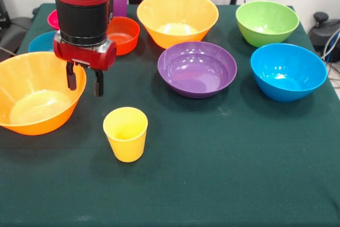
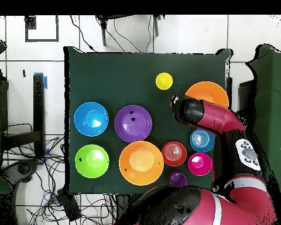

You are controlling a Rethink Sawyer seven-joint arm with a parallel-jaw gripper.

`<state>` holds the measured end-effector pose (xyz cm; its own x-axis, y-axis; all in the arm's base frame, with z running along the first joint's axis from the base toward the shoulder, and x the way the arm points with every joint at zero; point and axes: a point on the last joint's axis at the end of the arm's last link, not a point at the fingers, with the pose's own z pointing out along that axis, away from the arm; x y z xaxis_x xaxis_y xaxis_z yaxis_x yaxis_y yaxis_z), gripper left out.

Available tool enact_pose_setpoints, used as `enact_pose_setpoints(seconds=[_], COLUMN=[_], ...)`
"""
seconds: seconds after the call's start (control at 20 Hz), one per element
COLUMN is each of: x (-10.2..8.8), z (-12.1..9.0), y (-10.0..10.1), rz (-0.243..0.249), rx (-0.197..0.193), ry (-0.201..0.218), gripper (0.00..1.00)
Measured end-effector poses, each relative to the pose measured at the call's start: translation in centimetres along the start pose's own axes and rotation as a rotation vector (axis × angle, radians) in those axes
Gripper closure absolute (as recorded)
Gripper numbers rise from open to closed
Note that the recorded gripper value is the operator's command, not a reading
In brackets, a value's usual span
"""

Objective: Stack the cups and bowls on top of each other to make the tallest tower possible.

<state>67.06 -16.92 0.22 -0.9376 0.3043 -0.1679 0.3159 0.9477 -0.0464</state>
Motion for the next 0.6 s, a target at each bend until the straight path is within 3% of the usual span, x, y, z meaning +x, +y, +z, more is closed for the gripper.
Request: enact_pose_setpoints(seconds=[0.25,0.3,0.6], x=[-0.02,-0.07,-0.19], z=[0.00,-0.04,-0.16], y=[0.10,0.18,0.20], rz=[-0.001,-0.001,-0.001], rx=[-0.002,-0.003,-0.004], ry=[0.000,-0.001,-0.004], gripper=[0.00,1.00,1.00])
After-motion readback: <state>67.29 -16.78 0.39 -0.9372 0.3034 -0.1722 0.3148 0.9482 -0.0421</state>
